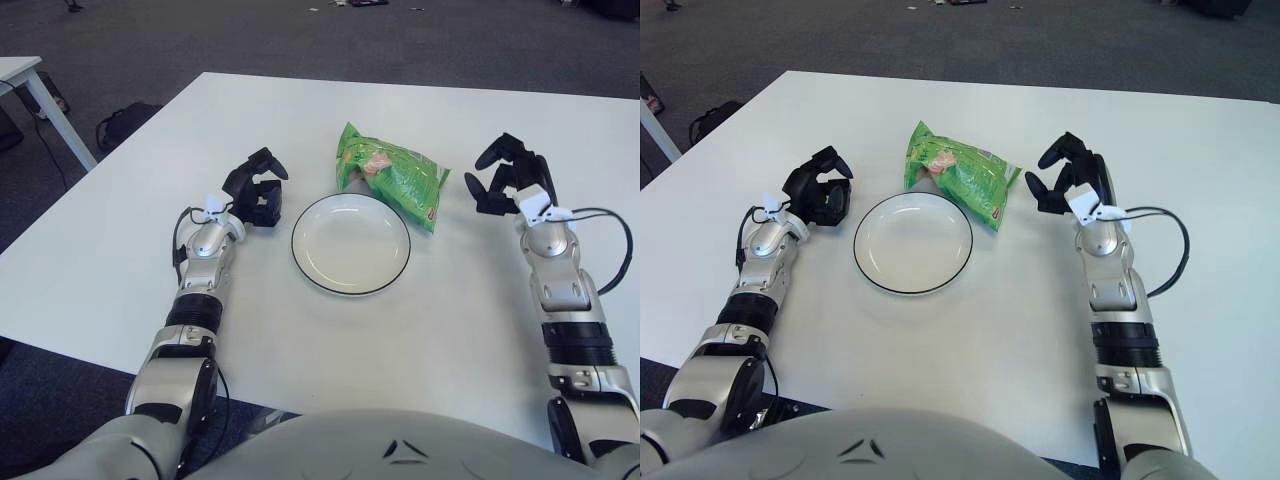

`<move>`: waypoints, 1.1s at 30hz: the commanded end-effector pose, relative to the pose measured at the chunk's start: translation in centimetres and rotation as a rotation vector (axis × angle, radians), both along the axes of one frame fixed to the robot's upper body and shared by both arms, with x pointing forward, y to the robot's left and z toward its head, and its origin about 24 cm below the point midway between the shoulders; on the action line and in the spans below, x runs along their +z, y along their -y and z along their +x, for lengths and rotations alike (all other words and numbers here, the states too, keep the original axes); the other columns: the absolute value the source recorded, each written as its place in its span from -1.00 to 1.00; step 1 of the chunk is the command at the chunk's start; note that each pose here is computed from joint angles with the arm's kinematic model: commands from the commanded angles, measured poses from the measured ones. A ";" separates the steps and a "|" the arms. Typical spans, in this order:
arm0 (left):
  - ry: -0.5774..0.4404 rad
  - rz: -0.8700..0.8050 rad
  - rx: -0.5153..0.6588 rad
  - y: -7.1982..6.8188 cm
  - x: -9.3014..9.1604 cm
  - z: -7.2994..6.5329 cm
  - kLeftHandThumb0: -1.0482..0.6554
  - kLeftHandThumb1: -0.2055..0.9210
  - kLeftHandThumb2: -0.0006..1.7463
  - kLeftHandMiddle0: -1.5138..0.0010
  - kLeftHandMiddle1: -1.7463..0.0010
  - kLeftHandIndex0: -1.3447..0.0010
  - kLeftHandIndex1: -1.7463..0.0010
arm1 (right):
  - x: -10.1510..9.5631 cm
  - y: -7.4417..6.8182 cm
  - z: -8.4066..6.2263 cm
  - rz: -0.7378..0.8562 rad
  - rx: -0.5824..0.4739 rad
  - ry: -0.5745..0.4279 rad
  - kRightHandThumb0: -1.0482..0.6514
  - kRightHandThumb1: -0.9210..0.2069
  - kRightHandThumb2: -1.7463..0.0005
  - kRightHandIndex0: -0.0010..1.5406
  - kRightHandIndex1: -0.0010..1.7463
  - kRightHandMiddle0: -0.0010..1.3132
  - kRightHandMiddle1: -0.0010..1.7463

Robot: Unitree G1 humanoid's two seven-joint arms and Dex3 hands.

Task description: Put the snack into the plate.

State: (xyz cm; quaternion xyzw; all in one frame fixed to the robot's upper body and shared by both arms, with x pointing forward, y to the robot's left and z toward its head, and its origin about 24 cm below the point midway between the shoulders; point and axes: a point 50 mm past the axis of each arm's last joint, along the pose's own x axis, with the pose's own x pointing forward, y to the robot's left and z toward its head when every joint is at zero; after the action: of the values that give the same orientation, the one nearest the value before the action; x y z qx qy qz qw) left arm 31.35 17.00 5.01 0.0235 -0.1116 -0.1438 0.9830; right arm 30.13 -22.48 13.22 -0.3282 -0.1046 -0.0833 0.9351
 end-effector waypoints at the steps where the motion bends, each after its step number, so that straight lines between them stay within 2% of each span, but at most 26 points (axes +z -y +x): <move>1: -0.218 -0.023 0.009 1.1 -5.7 -3.2 -0.32 0.00 0.45 -0.51 -1.00 0.14 -1.00 | 1.3 -0.5 1.0 -0.067 0.020 0.052 -0.25 -0.34 -0.17 0.04 1.00 -0.34 1.00; 8: -0.216 -0.025 0.013 1.3 -5.7 -3.2 -0.31 0.01 0.44 -0.50 -1.00 0.15 -1.00 | 2.3 -2.0 2.1 -0.132 0.038 0.127 -0.25 -0.33 -0.17 0.08 1.00 -0.34 1.00; 13: -0.202 -0.025 0.018 1.5 -5.5 -3.2 -0.32 -0.01 0.46 -0.53 -1.00 0.13 -1.00 | 3.1 -4.4 2.5 -0.210 0.049 0.206 -0.25 -0.32 -0.18 0.15 1.00 -0.33 1.00; 20: -0.209 -0.017 0.015 1.5 -5.5 -3.3 -0.32 -0.03 0.48 -0.53 -1.00 0.12 -1.00 | 3.5 -5.5 2.3 -0.275 0.050 0.270 -0.25 -0.31 -0.19 0.23 1.00 -0.33 1.00; 24: -0.204 -0.012 0.018 1.6 -5.4 -3.3 -0.32 -0.03 0.47 -0.51 -1.00 0.12 -1.00 | 3.6 -6.2 2.5 -0.310 0.063 0.297 -0.25 -0.36 -0.15 0.18 1.00 -0.36 1.00; 26: -0.203 -0.010 0.019 1.6 -5.4 -3.3 -0.32 -0.03 0.47 -0.51 -1.00 0.12 -1.00 | 3.6 -6.7 2.6 -0.323 0.072 0.305 -0.23 -0.51 -0.02 -0.10 0.83 -0.45 1.00; 29: -0.205 -0.014 0.016 1.6 -5.4 -3.3 -0.32 -0.03 0.47 -0.51 -1.00 0.12 -1.00 | 3.5 -7.7 2.7 -0.377 0.116 0.308 -0.20 -0.78 0.21 -0.37 0.60 -0.59 1.00; 31: -0.211 -0.015 0.009 1.7 -5.4 -3.4 -0.32 -0.01 0.46 -0.51 -1.00 0.13 -1.00 | 3.3 -8.2 2.8 -0.415 0.152 0.300 -0.46 -0.87 0.26 -0.56 0.38 -0.82 0.78; 33: -0.212 -0.014 0.009 1.6 -5.4 -3.4 -0.32 0.00 0.45 -0.50 -1.00 0.14 -1.00 | 2.9 -9.0 3.1 -0.455 0.205 0.293 -0.59 -0.92 0.27 -0.67 0.24 -0.91 0.64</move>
State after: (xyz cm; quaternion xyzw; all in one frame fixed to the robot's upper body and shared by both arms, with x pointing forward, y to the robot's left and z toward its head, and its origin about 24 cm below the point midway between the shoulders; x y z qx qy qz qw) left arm 31.29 16.44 5.33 0.0333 -0.1142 -0.1382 0.9832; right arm 32.77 -14.88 15.86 -0.4800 -0.2643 -0.0466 0.8352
